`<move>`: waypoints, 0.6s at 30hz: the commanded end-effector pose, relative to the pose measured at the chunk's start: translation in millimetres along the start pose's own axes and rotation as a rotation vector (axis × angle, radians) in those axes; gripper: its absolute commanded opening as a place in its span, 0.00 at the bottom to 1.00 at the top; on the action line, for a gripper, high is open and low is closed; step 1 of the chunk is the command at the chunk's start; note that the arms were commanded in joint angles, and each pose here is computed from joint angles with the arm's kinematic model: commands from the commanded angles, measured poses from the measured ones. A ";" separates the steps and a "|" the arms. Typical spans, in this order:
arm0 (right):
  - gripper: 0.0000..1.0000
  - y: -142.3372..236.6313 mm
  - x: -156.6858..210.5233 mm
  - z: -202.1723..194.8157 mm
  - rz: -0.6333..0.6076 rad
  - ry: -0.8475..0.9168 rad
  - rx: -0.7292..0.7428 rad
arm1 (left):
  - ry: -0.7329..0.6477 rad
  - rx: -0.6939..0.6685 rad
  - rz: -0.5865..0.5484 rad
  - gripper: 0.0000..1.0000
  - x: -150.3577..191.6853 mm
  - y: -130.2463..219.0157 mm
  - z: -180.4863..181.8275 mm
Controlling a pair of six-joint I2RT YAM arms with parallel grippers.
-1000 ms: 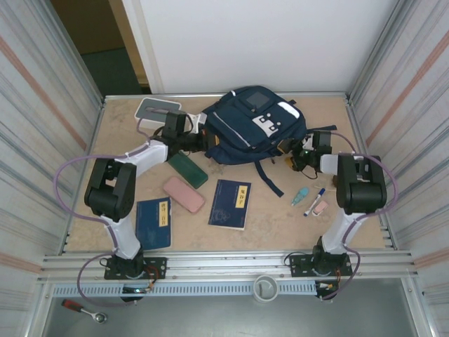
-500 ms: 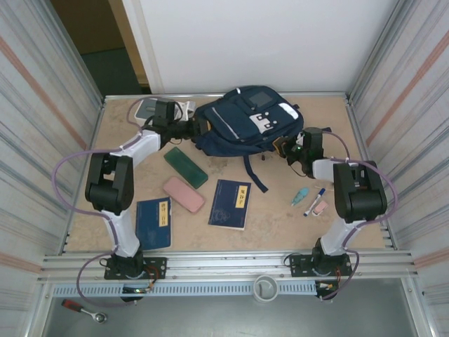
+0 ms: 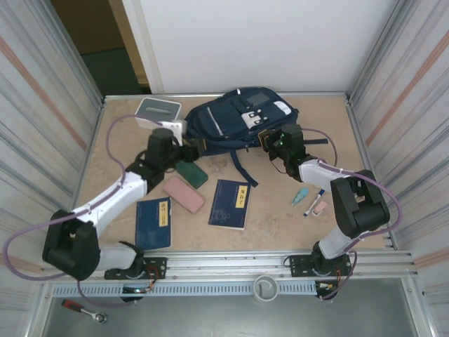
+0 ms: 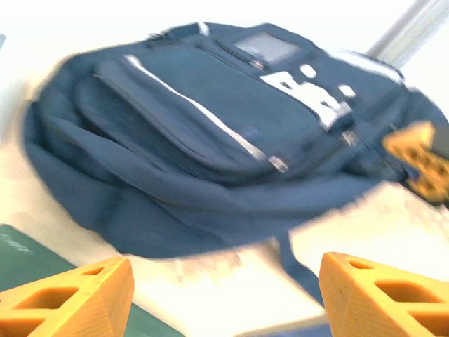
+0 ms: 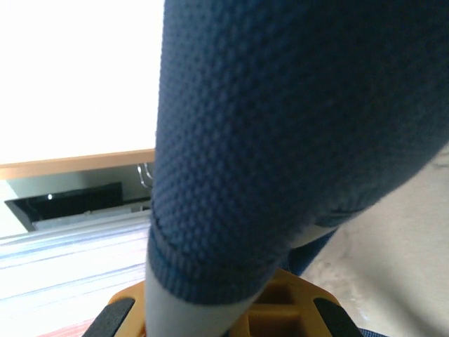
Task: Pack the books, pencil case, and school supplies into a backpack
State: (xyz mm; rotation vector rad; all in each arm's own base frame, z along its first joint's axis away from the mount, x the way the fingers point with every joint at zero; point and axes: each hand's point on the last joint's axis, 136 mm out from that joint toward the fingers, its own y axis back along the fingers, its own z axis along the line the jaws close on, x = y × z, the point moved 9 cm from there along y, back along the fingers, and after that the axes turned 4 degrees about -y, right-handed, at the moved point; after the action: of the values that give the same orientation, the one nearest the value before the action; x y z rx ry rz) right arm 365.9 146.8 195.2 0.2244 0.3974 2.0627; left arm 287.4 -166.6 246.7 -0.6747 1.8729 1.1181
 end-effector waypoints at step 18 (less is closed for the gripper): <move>0.00 -1.8 15.9 64.8 0.076 0.001 -0.179 | -0.424 -0.200 -0.188 0.55 47.5 -99.5 -122.0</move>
State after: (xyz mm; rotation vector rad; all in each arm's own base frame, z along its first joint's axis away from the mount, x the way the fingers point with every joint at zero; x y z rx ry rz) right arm 374.7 163.3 215.8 0.2160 0.3489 2.0948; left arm 278.9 -316.0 170.4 -0.5011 1.4351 1.2315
